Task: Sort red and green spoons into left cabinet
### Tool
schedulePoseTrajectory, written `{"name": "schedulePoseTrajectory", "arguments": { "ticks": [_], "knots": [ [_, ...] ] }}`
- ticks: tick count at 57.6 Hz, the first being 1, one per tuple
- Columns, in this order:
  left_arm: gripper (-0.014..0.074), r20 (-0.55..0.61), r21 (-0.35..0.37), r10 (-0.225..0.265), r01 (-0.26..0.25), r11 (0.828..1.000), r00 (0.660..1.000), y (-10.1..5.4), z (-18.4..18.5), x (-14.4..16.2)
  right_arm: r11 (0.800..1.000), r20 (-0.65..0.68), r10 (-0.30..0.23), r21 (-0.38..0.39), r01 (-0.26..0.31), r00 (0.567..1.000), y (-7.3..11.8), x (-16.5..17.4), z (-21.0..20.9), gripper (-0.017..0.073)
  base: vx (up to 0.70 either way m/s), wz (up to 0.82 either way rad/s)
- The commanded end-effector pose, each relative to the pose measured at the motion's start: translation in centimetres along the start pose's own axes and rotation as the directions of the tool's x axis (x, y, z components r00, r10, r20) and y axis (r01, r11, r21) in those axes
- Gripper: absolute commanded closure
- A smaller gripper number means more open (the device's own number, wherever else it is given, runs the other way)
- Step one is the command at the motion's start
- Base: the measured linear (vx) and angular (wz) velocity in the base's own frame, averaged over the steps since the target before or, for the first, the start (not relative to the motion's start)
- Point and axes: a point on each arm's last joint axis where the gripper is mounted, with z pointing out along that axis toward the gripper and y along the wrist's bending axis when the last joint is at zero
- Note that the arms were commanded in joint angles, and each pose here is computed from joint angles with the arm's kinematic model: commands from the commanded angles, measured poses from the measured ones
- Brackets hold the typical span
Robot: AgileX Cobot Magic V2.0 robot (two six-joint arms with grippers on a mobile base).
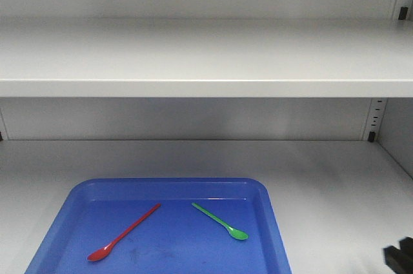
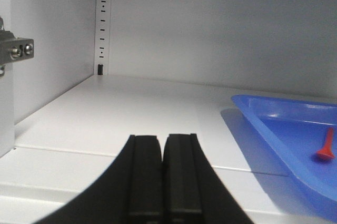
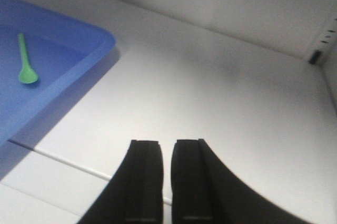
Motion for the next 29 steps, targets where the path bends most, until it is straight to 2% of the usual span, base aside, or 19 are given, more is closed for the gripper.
{"name": "schedulePoseTrajectory", "arguments": {
  "ticks": [1,4,11,15,29],
  "knots": [
    [0.06,0.096,0.016,-0.009,0.008,1.0,0.995,-0.1,-0.2,-0.9,0.999,0.165,0.006,0.039,-0.012,0.986,-0.4,-0.6,-1.3,0.0441,0.0,0.0],
    [0.06,0.096,0.016,-0.009,0.008,1.0,0.995,-0.1,-0.2,-0.9,0.998,0.187,0.024,0.05,-0.034,0.982,-0.4,0.2,-1.9,0.0465,0.0,0.0],
    [0.06,0.096,0.016,-0.009,0.008,1.0,0.995,-0.1,-0.2,-0.9,0.987,0.219,0.127,0.072,-0.145,0.968,-0.2,3.1,-3.2,0.0528,0.0,0.0],
    [0.06,0.096,0.016,-0.009,0.008,1.0,0.995,-0.1,-0.2,-0.9,0.978,0.244,0.157,0.099,-0.186,0.957,-0.2,4.4,-4.0,0.0566,0.0,0.0],
    [0.06,0.096,0.016,-0.009,0.008,1.0,0.995,-0.1,-0.2,-0.9,0.946,0.304,0.177,0.21,-0.248,0.936,0.0,8.5,-5.4,0.0569,0.0,0.0]
  ]
}}
